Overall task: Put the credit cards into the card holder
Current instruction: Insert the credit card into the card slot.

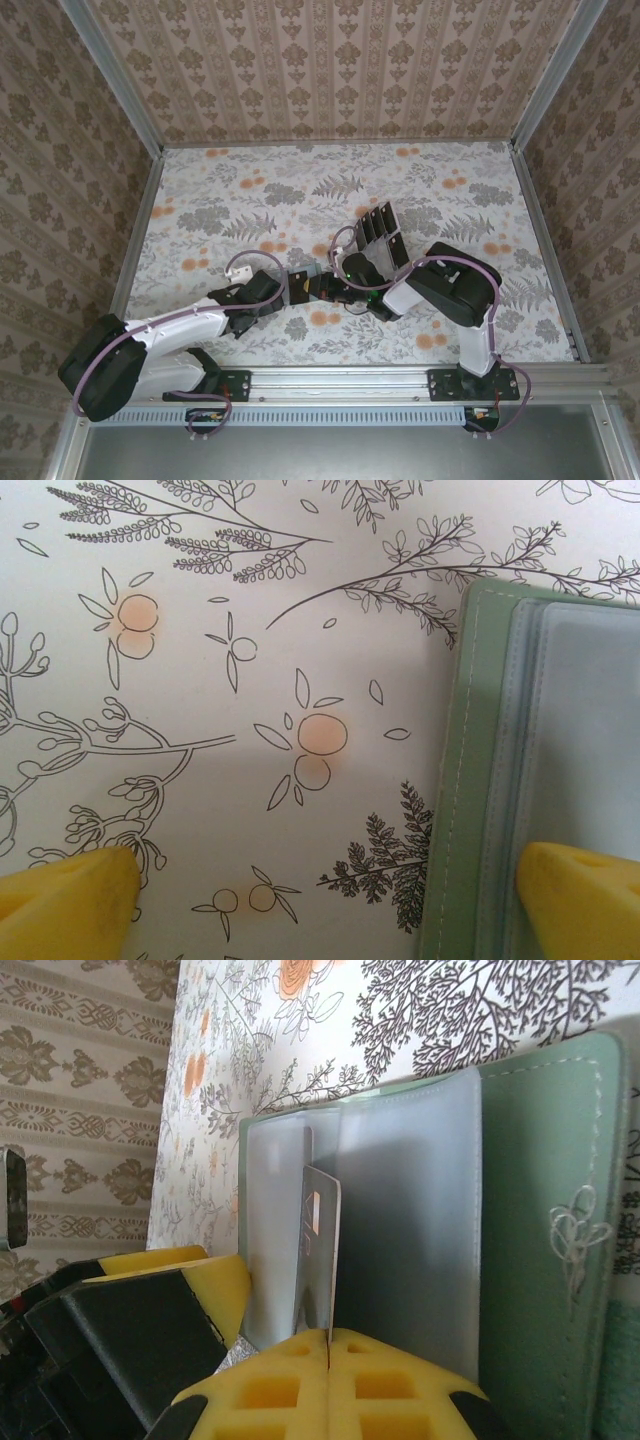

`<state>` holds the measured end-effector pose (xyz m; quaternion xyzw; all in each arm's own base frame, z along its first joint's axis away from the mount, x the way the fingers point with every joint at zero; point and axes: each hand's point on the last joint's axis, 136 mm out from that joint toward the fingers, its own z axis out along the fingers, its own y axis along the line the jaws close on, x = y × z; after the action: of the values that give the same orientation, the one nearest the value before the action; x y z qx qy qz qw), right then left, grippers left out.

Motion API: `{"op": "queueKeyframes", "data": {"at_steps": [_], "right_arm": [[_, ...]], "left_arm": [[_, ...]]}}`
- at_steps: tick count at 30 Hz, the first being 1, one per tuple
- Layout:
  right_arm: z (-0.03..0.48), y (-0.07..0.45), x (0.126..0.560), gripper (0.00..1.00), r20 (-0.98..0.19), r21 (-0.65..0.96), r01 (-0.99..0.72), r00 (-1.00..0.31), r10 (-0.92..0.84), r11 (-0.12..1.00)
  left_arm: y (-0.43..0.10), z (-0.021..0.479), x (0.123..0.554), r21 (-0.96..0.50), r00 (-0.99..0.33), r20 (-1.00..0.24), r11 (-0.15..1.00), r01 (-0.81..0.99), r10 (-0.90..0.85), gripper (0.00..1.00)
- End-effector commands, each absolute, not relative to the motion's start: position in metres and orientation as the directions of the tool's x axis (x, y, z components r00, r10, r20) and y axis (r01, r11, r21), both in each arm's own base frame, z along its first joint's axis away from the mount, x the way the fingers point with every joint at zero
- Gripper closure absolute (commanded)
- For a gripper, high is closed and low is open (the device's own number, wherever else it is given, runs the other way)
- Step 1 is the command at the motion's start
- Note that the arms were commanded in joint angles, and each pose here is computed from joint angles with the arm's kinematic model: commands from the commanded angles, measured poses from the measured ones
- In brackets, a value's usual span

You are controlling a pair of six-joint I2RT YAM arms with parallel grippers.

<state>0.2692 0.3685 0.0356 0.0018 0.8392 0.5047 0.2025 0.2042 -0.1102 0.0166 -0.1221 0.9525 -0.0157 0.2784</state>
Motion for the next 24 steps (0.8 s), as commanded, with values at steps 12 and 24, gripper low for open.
{"op": "queueKeyframes", "data": {"at_steps": [12,24], "right_arm": [[0.019,0.366,0.280,1.00,-0.298,0.845,-0.159,-0.933,0.202,0.511],[0.016,0.364,0.289,1.00,-0.289,0.846,-0.148,-0.935,0.207,0.511]], "left_arm": [[-0.089,-0.006,0.176,-0.001,-0.870,-0.448,0.973,-0.231,-0.207,0.00],[-0.088,-0.006,0.175,0.000,-0.869,-0.449,0.973,-0.231,-0.207,0.00]]}}
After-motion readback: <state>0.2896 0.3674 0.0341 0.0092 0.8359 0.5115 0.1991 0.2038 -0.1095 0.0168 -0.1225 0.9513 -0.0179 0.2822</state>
